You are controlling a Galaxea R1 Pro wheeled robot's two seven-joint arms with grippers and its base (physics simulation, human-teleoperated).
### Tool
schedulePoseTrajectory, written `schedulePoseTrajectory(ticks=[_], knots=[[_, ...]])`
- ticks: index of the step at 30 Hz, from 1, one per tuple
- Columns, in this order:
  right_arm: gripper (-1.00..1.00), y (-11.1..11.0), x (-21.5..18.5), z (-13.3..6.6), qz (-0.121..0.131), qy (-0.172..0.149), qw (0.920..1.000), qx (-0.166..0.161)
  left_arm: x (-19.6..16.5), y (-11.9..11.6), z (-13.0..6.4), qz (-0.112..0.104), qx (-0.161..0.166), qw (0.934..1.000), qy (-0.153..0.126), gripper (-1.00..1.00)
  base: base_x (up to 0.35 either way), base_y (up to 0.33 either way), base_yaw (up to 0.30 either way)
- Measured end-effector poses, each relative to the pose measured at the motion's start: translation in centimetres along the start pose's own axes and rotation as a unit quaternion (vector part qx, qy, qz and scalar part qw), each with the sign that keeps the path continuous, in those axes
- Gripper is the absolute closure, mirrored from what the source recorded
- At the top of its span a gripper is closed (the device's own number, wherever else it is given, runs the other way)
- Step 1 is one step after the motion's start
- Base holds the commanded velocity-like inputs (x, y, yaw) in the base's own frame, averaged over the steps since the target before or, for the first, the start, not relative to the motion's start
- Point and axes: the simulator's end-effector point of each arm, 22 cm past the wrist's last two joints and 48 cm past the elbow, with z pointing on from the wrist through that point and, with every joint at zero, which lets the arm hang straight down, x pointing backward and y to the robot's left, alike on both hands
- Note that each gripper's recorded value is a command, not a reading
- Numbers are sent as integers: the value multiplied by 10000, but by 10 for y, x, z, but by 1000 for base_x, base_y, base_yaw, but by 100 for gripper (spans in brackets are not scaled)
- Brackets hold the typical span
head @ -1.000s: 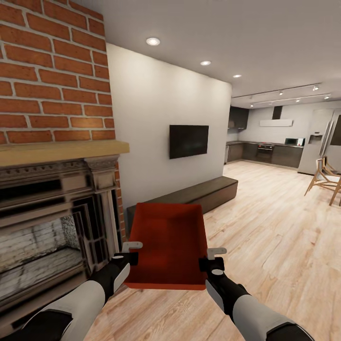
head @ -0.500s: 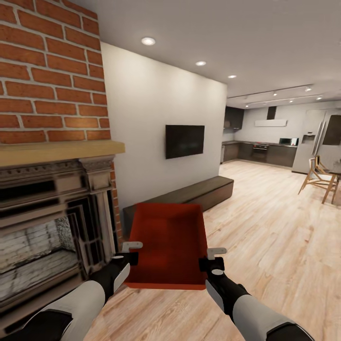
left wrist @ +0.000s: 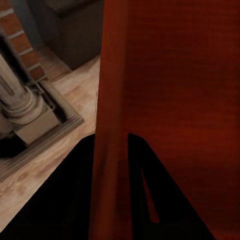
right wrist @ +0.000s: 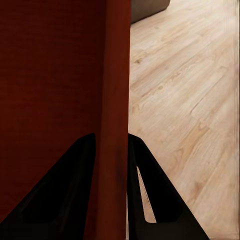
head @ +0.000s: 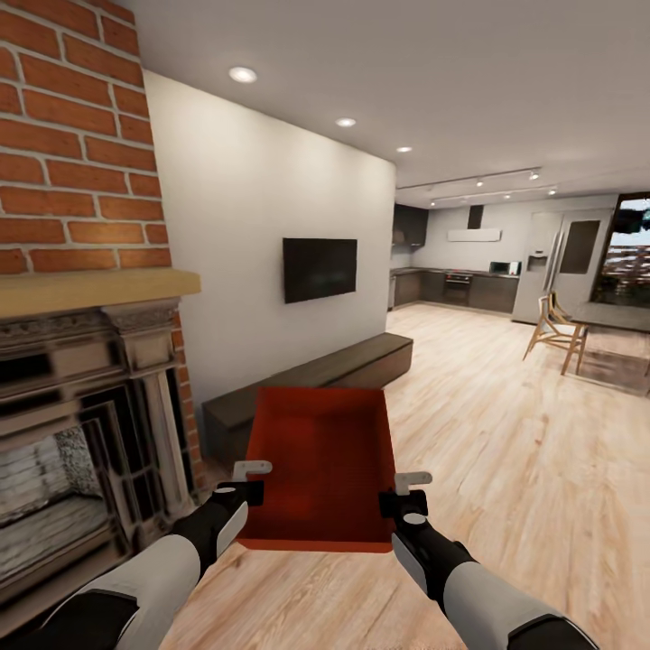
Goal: Move the two storage containers from the living room to the garage. In the garage, place one container on the floor and stack the other container on top of it (either order is fine).
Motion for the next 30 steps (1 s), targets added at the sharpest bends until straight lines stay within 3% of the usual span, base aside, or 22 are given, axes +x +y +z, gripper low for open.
schedulePoseTrajectory(ticks=[30], knots=[[100,0,1,0,3,9,10000,-2,0,0,0,6,-3,10000,7,100,0,0,-241]])
